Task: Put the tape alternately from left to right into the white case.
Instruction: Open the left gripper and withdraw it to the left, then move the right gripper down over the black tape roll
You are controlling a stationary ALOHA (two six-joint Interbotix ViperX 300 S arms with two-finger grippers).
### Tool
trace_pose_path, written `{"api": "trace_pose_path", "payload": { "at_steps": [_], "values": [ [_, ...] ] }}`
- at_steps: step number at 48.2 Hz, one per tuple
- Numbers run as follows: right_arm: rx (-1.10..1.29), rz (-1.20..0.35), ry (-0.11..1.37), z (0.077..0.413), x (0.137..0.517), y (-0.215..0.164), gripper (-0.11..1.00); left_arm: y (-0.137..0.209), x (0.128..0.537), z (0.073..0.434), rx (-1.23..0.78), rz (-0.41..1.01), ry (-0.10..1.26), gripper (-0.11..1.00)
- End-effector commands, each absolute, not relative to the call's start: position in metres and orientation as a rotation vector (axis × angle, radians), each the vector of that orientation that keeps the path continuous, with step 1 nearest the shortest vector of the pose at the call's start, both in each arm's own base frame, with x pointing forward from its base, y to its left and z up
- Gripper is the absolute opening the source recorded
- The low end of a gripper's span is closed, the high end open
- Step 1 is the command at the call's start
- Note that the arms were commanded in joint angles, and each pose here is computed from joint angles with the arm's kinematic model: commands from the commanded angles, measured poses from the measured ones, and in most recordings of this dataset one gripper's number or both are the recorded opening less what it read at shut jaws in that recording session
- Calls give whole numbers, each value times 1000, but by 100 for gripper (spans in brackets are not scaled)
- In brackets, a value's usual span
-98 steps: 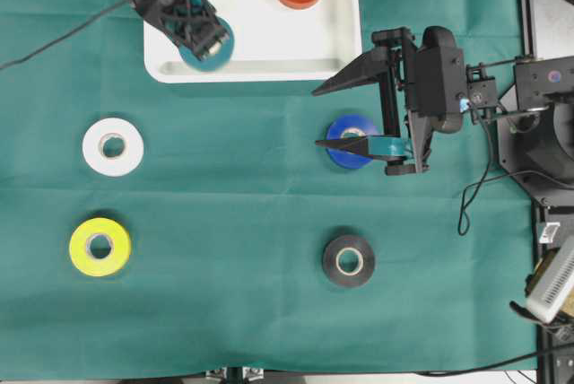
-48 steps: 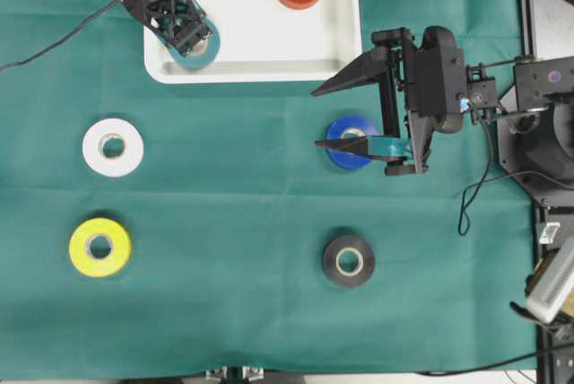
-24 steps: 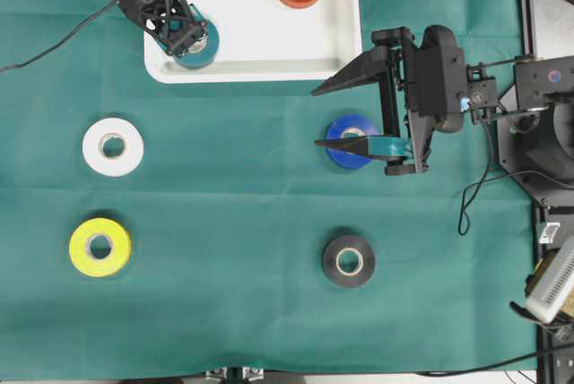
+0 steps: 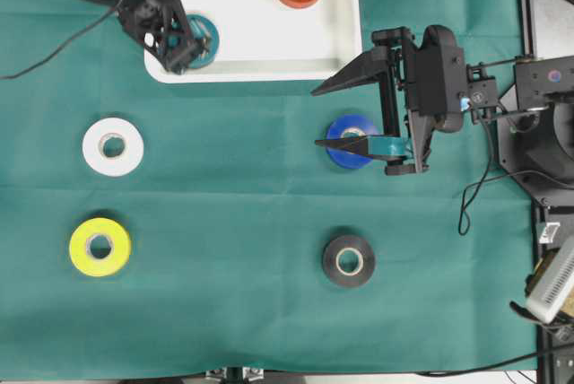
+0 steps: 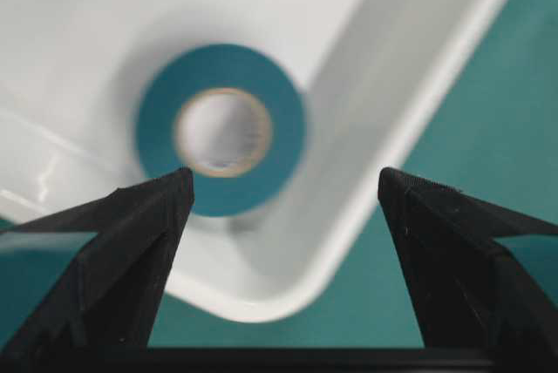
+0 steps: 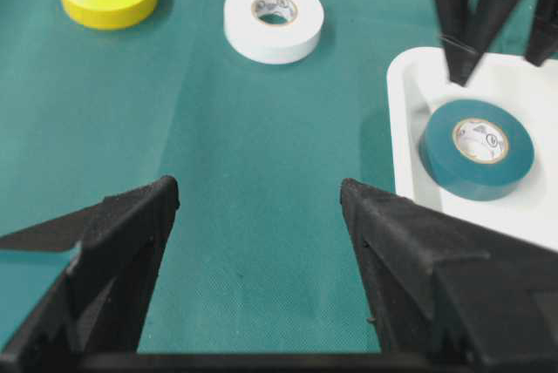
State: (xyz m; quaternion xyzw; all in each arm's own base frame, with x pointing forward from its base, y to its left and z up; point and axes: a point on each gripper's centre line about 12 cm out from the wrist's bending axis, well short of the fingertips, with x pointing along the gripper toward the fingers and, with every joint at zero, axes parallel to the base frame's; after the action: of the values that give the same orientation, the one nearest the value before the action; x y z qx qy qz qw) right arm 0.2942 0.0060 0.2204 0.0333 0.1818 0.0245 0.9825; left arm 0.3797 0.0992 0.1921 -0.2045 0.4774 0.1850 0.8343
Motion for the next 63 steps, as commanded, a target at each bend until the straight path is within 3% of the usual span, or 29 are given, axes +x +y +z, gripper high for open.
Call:
{"api": "trace_pose_path", "payload": {
  "at_steps": [1, 21, 37, 48, 63],
  "values": [
    [71, 51, 320, 233, 296, 6, 81, 89, 383, 212, -417, 361, 951, 82],
    [71, 51, 320, 233, 295, 6, 81, 52, 371, 221, -357, 265, 899, 81],
    [71, 51, 320, 233, 296, 6, 81, 13, 357, 237, -110, 64, 597, 81],
    [73, 56, 309, 233, 295, 6, 81, -5, 338, 240, -49, -4, 407, 81],
    [75, 63, 296, 232, 294, 7, 81, -27, 310, 227, 31, -86, 300, 81]
  ]
}}
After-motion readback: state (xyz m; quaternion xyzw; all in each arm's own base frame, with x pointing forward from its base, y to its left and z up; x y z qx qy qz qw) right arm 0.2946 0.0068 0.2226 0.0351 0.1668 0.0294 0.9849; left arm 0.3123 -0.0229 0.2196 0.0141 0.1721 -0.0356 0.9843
